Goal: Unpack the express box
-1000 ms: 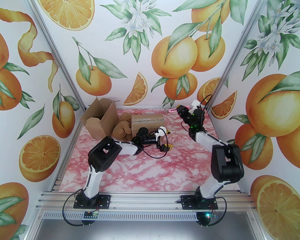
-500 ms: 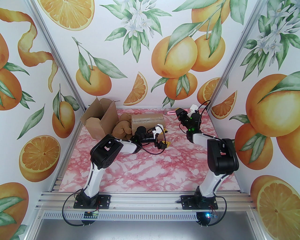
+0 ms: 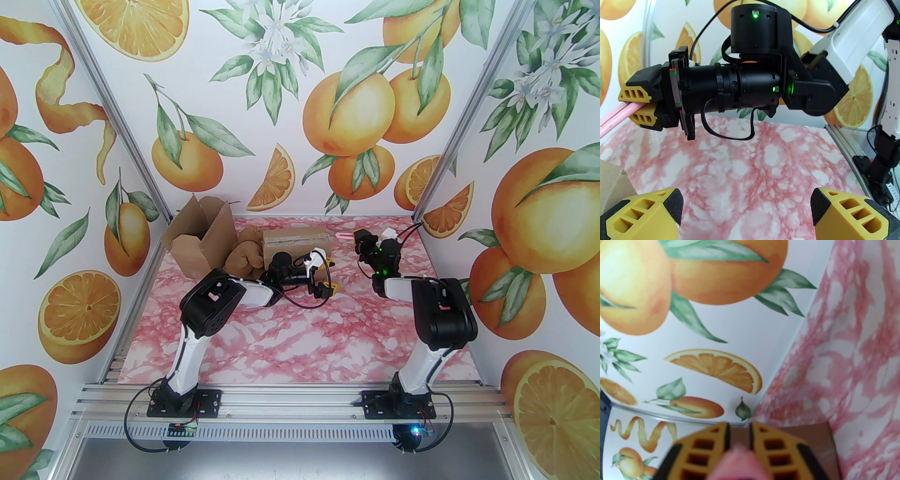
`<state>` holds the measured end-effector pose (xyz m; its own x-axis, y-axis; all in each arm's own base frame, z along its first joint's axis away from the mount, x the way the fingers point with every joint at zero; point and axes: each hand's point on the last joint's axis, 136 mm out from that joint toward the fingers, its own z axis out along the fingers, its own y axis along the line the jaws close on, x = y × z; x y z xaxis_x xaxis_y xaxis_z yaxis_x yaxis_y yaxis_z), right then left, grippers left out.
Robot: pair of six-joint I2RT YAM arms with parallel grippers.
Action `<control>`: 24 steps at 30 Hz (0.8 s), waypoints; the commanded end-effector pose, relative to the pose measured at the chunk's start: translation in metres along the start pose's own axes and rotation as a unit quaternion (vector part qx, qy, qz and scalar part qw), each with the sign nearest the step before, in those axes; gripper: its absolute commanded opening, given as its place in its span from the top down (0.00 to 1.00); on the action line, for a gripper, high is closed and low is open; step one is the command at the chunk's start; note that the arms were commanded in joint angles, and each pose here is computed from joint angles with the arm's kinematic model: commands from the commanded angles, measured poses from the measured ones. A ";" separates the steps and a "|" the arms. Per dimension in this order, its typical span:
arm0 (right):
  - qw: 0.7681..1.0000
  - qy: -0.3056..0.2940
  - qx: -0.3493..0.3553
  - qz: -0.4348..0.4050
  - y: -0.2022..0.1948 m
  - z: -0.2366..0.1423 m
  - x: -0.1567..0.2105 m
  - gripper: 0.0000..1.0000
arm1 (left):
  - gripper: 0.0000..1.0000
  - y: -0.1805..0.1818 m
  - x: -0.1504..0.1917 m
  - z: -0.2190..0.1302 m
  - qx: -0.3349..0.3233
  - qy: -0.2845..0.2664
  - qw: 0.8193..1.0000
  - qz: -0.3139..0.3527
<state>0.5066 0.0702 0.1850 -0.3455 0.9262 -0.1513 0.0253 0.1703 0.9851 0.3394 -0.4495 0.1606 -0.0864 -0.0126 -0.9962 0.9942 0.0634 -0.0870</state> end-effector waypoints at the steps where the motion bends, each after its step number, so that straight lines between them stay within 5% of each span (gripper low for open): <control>1: 1.000 -0.016 -0.022 0.011 0.027 -0.008 -0.010 1.00 | 0.07 0.000 -0.004 -0.001 0.007 0.000 1.000 0.008; 8: 0.996 -0.051 -0.021 0.072 0.011 -0.014 -0.017 1.00 | 0.07 0.003 -0.003 0.000 0.005 0.003 1.000 0.003; 24: 0.991 -0.006 -0.045 0.122 0.005 -0.001 0.003 1.00 | 0.07 0.008 0.000 -0.006 0.004 0.009 1.000 -0.012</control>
<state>0.5036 0.0640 0.1760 -0.2866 0.9547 0.0796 0.0878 -0.0565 0.9945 0.3435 -0.4442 0.1521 -0.1240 0.0155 -0.9922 0.9902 0.0660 -0.1227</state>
